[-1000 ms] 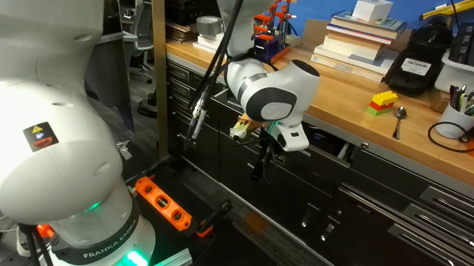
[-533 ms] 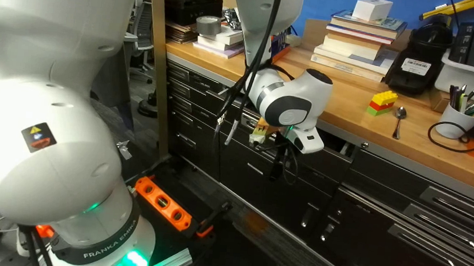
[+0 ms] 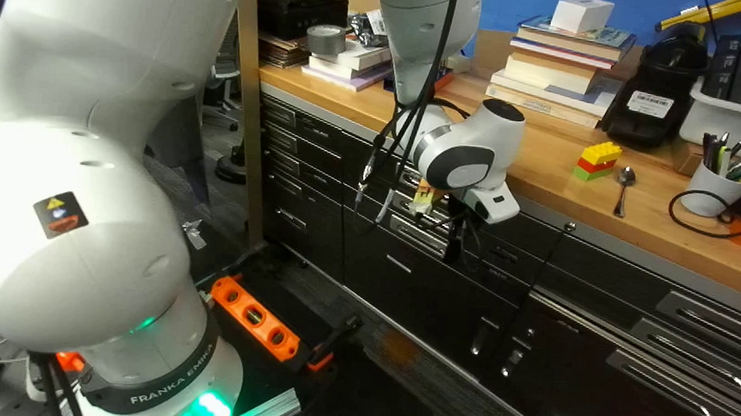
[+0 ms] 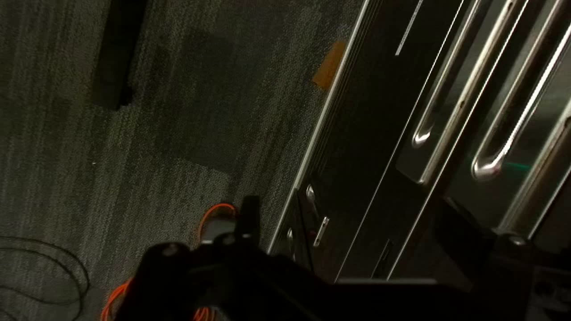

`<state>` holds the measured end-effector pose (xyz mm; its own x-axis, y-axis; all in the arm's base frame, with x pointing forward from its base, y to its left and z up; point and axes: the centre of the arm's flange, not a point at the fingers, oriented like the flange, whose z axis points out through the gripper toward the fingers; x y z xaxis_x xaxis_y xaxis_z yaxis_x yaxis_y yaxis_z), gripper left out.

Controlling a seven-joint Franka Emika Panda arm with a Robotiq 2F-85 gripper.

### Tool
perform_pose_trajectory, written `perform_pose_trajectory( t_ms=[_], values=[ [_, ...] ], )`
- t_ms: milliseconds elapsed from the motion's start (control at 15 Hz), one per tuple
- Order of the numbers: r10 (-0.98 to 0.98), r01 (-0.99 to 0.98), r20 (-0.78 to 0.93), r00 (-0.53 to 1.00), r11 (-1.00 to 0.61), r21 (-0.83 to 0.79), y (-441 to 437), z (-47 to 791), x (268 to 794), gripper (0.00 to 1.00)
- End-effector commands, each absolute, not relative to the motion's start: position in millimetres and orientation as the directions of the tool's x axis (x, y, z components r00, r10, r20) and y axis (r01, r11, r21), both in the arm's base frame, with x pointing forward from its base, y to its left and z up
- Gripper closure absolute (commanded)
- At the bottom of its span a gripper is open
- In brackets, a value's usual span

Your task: Pick up the black objects from the countertop, put them in the drawer and close the drawer.

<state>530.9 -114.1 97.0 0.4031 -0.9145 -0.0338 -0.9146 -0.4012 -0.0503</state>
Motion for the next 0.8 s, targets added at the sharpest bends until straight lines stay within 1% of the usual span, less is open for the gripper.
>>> perform_pose_trajectory(
  t_ms=[0, 133, 267, 467, 733],
  values=[
    [-0.904, -0.897, 0.004, 0.428, -0.425, -0.125, -104, 101, 561, 0.0],
    [-0.894, -0.888, 0.005, 0.448, -0.445, -0.115, -101, 104, 554, 0.0],
    [-0.861, -0.861, -0.046, 0.507, -0.502, -0.08, -98, 115, 540, 0.0],
    [-0.815, -0.821, -0.111, 0.569, -0.571, -0.019, -83, 141, 512, 0.0],
    [-0.735, -0.752, -0.214, 0.644, -0.66, 0.003, -55, 190, 466, 0.0]
  ],
)
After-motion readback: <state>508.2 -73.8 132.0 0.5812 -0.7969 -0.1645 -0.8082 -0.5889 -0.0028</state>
